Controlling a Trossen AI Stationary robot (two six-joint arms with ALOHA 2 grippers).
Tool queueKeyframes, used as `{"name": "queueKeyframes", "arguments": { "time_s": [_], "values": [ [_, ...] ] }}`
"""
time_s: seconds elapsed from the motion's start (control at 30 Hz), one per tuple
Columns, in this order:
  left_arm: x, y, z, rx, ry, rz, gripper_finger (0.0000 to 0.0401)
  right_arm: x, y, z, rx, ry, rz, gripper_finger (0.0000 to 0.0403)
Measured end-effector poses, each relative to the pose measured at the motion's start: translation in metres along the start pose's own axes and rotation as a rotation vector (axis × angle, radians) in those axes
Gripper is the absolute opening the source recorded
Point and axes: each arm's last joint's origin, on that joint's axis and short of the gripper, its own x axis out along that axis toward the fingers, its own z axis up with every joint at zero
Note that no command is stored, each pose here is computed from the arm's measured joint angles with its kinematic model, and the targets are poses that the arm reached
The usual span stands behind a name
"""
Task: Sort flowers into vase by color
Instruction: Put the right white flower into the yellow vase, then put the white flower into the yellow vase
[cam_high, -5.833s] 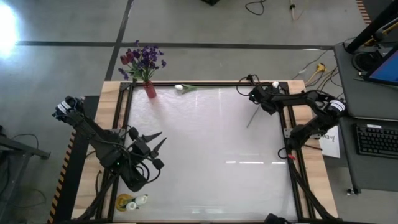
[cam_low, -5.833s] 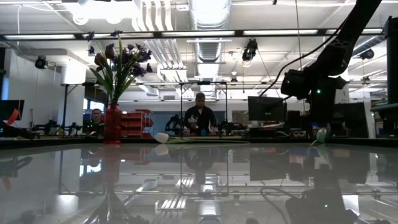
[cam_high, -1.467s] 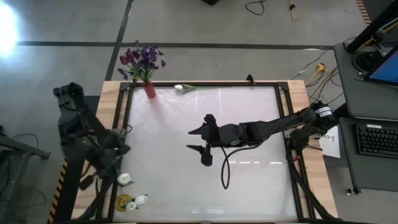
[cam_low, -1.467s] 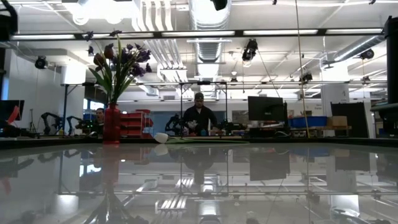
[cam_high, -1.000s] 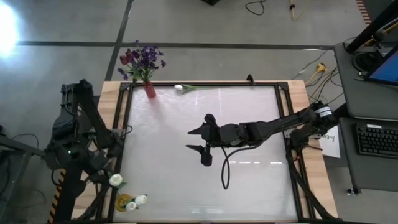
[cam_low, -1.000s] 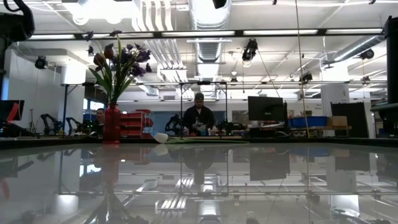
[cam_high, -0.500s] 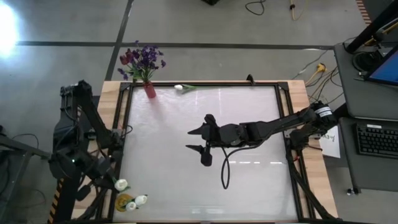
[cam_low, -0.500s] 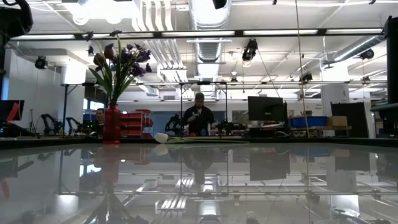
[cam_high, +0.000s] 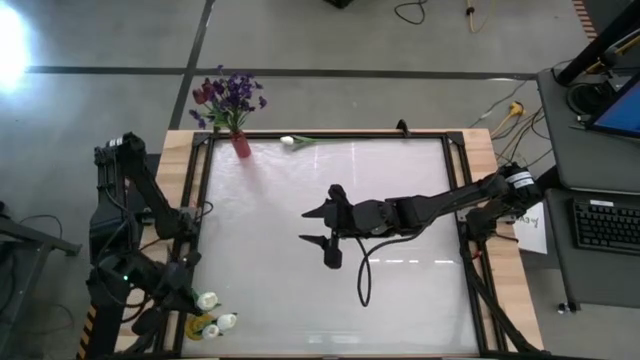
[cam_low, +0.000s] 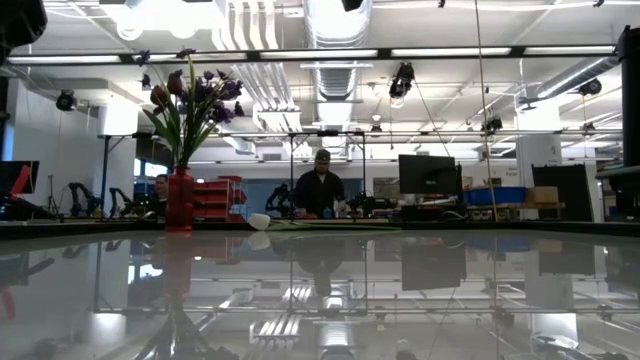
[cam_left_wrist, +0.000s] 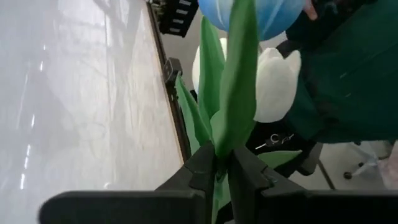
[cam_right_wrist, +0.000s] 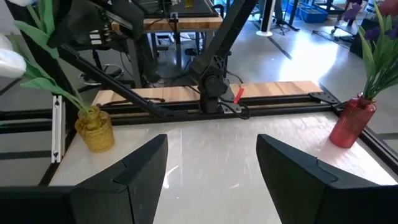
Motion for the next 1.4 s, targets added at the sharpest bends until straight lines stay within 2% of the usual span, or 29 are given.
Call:
{"name": "queueKeyframes", "arguments": {
  "time_s": [0.13,0.27,0.47,0.6,0.7,0.83,0.93,1.07,1.13,1.2,1.3,1.4],
  "values": [
    [0.001,0.002,-0.002,-0.055,0.015,0.023,0.0047,0.000,-0.001,-0.001,-0.001,0.006,-0.003,0.0238],
    [0.003,0.008,-0.010,-0.152,0.093,0.091,0.0090,0.001,-0.006,-0.004,-0.011,0.046,-0.017,0.0238],
    [0.001,0.013,-0.015,-0.291,0.200,0.122,0.0148,0.011,-0.030,-0.014,-0.013,0.112,-0.101,0.0238],
    [-0.002,0.015,-0.018,-0.409,0.286,0.123,0.0175,0.021,-0.056,-0.024,0.008,0.174,-0.170,0.0238],
    [-0.005,0.018,-0.022,-0.502,0.366,0.159,0.0183,0.030,-0.084,-0.037,0.068,0.240,-0.250,0.0238],
    [-0.009,0.027,-0.026,-0.513,0.387,0.258,0.0184,0.036,-0.129,-0.054,0.113,0.342,-0.357,0.0237],
    [-0.010,0.035,-0.025,-0.455,0.265,0.357,0.0184,0.034,-0.167,-0.071,0.186,0.446,-0.460,0.0237],
    [-0.009,0.043,-0.019,-0.326,-0.060,0.492,0.0184,0.028,-0.219,-0.099,0.340,0.577,-0.551,0.0237],
    [-0.004,0.043,-0.017,-0.253,-0.193,0.534,0.0184,0.028,-0.241,-0.113,0.389,0.619,-0.549,0.0237],
    [0.002,0.042,-0.017,-0.191,-0.268,0.575,0.0184,0.029,-0.260,-0.127,0.428,0.641,-0.549,0.0237],
    [0.011,0.044,-0.019,-0.126,-0.305,0.639,0.0179,0.037,-0.284,-0.151,0.434,0.667,-0.499,0.0237],
    [0.018,0.052,-0.020,-0.103,-0.319,0.707,0.0171,0.052,-0.299,-0.159,0.410,0.676,-0.386,0.0237]
  ]
}}
